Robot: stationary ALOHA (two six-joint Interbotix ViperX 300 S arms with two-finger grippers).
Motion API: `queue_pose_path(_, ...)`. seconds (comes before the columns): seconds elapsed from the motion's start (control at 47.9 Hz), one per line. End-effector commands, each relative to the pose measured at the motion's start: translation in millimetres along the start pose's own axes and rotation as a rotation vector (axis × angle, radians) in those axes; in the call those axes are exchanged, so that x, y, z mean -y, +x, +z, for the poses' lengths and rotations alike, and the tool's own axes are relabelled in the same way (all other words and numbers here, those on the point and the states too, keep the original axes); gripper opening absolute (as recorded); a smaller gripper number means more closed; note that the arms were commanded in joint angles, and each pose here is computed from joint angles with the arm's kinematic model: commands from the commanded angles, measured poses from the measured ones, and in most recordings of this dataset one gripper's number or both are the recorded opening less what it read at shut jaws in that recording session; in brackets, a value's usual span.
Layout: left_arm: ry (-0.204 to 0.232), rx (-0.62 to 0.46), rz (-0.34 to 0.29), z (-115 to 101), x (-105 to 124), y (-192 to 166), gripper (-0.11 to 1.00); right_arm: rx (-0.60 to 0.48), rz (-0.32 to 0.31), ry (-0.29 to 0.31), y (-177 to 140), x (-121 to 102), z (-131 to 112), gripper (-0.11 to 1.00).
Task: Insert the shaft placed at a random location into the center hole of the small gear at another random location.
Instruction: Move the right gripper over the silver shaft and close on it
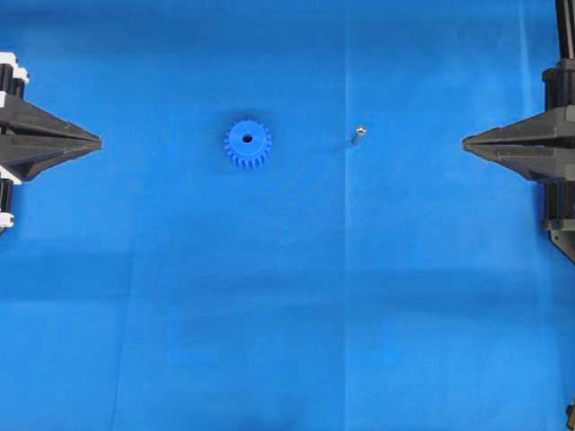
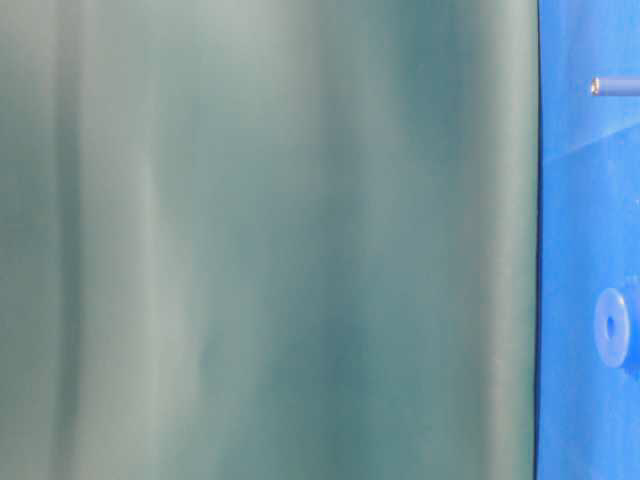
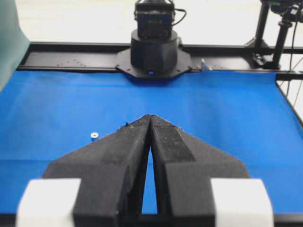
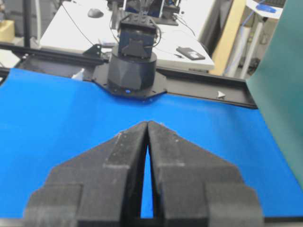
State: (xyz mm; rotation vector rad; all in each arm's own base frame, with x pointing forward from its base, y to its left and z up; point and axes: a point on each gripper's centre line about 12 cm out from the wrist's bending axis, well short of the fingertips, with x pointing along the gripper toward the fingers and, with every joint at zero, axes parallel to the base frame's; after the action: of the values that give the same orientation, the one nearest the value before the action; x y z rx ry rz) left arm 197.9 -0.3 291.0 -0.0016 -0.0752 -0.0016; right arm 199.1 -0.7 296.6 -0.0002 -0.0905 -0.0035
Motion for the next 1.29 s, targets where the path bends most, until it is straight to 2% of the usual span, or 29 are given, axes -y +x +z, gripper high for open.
queue_pose_path(0.0,-0.015,-0.028,-0.002,1.8,0.6,-1.6,0.00,0.005,-0.005,-0.008,1.5,0.9,3.8,0.00)
queue_pose_path(0.167,-0.043,-0.031,-0.002,4.3,0.6,-6.6,0.00,-0.052,-0.018,-0.004,4.0,3.7,-0.5,-0.06)
queue_pose_path(0.355,-0.040,-0.040,-0.003,0.6,0.6,-8.3,0.00,-0.081,-0.052,-0.001,8.3,10.9,-9.7,-0.06)
queue_pose_path(0.522,-0.034,-0.034,-0.001,-0.6,0.3,-8.5,0.00,-0.148,-0.118,0.018,19.4,25.3,-36.3,-0.02)
queue_pose_path(0.605,-0.033,-0.024,0.006,-0.2,-1.1,-9.2,0.00,-0.190,-0.160,0.038,27.6,34.9,-54.5,0.06)
queue_pose_path(0.668,-0.032,-0.026,0.007,-1.1,-1.4,-9.6,0.00,-0.215,-0.188,0.051,33.0,41.1,-66.1,0.18)
queue_pose_path(0.814,-0.033,-0.034,0.008,-4.3,-1.4,-10.2,0.00,-0.267,-0.250,0.077,47.4,56.3,-94.8,0.62)
queue_pose_path(0.876,-0.033,-0.035,0.008,-5.3,-1.4,-10.5,0.00,-0.278,-0.266,0.084,52.6,60.3,-105.3,0.75)
queue_pose_path(1.043,-0.033,-0.037,0.011,-7.3,-2.0,-10.9,0.00,-0.319,-0.318,0.112,62.8,69.5,-137.4,0.66)
queue_pose_path(1.273,-0.032,-0.038,0.026,-8.4,-4.9,-11.2,0.00,-0.388,-0.381,0.140,68.6,77.9,-177.4,0.67)
